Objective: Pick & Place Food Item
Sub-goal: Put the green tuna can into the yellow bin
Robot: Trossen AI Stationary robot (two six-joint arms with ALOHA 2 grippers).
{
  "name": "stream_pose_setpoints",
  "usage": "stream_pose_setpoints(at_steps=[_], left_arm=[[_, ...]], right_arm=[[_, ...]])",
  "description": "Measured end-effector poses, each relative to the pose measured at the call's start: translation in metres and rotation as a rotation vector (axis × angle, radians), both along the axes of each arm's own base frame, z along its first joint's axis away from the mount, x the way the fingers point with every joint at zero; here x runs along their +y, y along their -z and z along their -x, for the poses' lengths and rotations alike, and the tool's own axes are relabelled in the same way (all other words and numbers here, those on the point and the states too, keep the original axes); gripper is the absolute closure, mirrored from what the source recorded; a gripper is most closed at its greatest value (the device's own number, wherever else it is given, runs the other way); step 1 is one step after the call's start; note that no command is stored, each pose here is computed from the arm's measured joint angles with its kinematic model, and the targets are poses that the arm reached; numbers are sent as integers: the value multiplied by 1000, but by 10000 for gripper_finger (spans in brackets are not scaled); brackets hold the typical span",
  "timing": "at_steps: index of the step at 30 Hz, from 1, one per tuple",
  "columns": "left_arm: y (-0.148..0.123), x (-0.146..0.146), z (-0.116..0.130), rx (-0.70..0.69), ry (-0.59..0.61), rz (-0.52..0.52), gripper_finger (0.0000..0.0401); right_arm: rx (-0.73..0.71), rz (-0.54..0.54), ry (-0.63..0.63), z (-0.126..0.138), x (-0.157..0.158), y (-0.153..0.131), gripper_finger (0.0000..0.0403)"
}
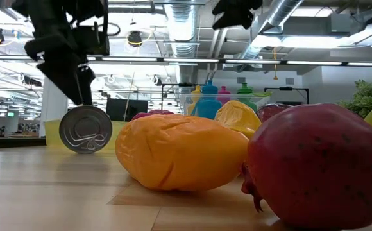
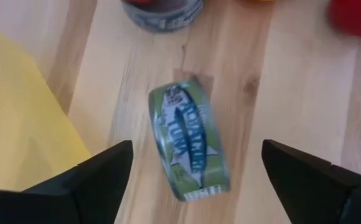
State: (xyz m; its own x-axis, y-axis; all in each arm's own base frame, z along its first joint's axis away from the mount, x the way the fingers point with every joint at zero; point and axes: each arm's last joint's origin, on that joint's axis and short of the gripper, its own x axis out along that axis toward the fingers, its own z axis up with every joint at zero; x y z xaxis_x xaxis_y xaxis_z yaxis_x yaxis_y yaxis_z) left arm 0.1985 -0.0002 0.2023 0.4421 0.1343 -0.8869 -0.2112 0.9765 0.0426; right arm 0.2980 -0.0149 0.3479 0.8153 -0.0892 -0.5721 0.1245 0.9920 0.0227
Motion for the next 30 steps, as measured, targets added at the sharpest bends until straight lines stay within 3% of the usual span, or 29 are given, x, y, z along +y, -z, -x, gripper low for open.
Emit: stream_pose_setpoints(at_steps=[9,16,21,27,30], left_arm=[[6,0,0,-3,3,12,100],[22,0,-8,83,-5,2,195],[26,-1,-10,89,-23,72,271],[9,-3,-12,6,-72,156,270],[-9,-2,-13,-76,-152,210,270]], right_arm=[[7,-12,4,0,1,1,168],[6,-14,5,0,2,1,169],[11,-16,6,0,2,1,177],[15,-16,5,0,2,1,189],[15,-16,5,0,2,1,196]])
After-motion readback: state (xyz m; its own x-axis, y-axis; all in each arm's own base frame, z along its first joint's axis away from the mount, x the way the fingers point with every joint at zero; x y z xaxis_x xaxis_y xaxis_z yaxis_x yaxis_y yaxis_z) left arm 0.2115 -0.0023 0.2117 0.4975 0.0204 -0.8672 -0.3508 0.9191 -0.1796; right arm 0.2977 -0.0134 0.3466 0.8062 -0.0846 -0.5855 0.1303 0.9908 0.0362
